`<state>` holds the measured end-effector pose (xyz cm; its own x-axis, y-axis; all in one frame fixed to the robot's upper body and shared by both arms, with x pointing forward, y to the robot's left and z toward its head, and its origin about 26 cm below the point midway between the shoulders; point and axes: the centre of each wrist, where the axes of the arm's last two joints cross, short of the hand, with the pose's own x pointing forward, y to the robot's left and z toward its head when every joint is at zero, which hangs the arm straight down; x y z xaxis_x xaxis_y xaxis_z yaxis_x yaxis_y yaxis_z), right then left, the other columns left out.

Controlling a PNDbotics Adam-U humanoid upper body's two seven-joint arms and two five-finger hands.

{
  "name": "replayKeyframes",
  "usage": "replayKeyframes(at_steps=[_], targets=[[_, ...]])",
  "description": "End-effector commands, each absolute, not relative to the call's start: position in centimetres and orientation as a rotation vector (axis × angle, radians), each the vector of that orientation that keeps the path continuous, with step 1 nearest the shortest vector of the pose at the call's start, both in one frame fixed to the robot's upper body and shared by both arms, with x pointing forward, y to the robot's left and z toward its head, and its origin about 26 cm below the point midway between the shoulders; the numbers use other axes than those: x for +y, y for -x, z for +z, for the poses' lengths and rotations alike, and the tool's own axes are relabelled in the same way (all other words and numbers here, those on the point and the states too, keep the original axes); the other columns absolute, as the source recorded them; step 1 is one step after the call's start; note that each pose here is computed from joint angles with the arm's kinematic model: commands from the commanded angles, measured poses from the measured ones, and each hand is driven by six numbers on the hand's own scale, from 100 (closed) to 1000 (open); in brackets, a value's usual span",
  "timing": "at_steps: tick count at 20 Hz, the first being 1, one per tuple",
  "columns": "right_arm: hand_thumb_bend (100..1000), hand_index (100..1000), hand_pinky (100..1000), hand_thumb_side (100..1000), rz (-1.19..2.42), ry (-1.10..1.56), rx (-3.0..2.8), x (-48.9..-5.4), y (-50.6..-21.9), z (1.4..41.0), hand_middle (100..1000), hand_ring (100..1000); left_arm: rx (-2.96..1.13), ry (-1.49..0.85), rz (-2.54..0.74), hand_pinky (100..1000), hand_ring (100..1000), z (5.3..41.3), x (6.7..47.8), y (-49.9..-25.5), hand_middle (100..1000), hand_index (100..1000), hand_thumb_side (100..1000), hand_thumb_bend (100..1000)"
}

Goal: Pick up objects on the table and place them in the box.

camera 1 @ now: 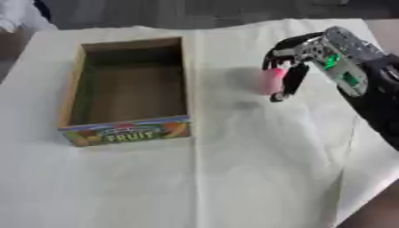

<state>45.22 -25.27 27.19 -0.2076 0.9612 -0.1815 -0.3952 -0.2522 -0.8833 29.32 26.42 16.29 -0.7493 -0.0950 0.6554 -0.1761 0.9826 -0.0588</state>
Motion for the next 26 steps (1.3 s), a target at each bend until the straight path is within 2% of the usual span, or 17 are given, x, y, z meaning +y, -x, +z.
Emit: replayKeyframes(at_steps=[1, 4, 19, 26], targets=[[460, 870, 800, 209, 1.629, 1.012, -0.909, -25.6, -45.3, 28.7, 735, 888, -2.455, -0.180, 0.135, 741, 576, 17.1, 26.3, -29.2, 607, 819, 610, 100], [422, 865, 799, 100, 1.622, 1.022, -0.910, -25.6, -45.4, 28.5, 731, 886, -2.456, -0.179, 0.134, 739, 576, 17.1, 26.3, -29.2, 607, 819, 611, 100], [314, 836, 792, 100, 1.594, 1.065, -0.883, -25.9, -46.5, 27.6, 704, 872, -2.455, -0.155, 0.136, 738, 579, 17.1, 26.2, -29.2, 606, 818, 615, 100], [111, 757, 770, 100, 1.545, 1.142, -0.942, -25.8, -46.5, 27.8, 642, 843, -2.455, -0.153, 0.131, 737, 581, 17.2, 26.2, -29.2, 607, 819, 617, 100]])
